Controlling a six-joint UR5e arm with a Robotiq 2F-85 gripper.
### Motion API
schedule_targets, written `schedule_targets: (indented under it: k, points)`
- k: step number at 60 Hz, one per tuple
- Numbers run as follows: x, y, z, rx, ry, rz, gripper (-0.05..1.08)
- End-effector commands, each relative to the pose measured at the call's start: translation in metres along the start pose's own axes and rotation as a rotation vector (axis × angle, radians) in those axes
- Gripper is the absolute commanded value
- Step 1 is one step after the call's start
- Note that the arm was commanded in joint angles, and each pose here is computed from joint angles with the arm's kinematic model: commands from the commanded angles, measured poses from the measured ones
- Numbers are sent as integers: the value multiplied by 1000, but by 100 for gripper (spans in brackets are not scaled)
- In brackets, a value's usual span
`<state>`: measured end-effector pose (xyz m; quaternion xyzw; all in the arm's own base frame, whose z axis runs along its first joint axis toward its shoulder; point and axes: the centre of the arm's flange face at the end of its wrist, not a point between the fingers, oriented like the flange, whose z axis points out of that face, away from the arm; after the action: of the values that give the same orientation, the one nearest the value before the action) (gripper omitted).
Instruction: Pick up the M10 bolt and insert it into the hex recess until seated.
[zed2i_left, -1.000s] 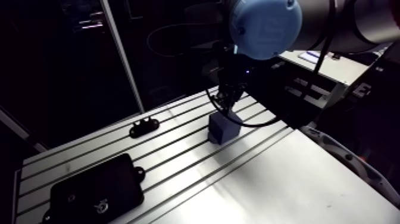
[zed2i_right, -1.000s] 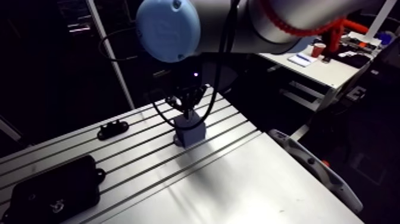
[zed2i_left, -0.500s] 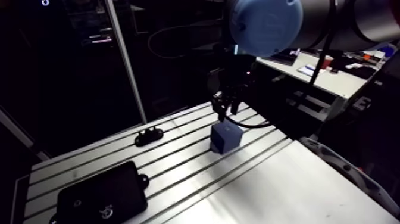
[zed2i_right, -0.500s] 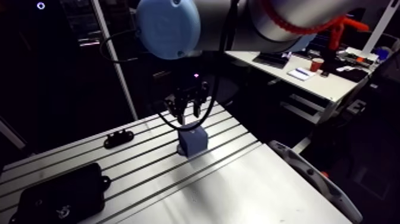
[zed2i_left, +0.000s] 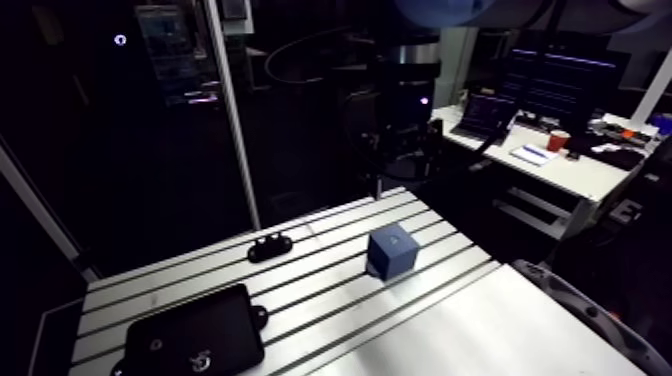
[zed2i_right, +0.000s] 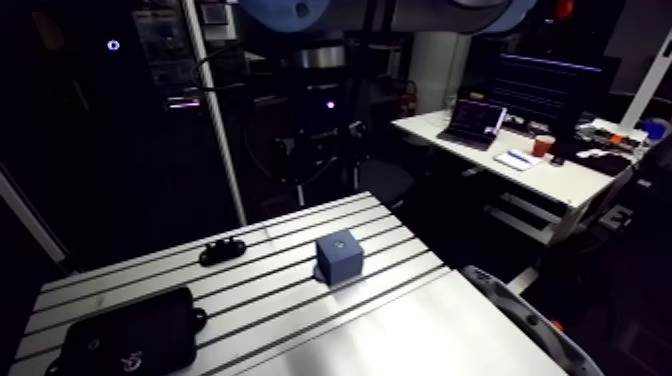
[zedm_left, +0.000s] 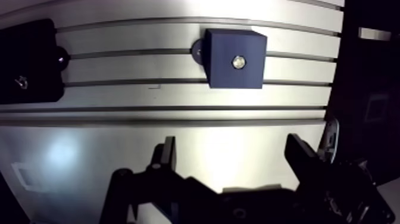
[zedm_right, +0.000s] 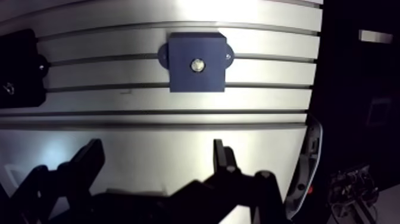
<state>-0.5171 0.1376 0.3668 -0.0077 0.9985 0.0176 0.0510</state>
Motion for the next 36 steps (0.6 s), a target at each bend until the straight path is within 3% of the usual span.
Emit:
schedule_targets:
  k: [1, 7, 11, 15, 21, 36]
  points:
    - [1, -47, -64, -22, -2, 88, 0]
    - [10, -72, -80, -30, 23, 102, 0]
    - [14, -91, -90, -23, 34, 103, 0]
    - [18, -123, -105, 0, 66, 98, 0]
    - [17, -147, -121, -1, 94, 66, 0]
    - [5, -196, -144, 5, 94, -1, 0]
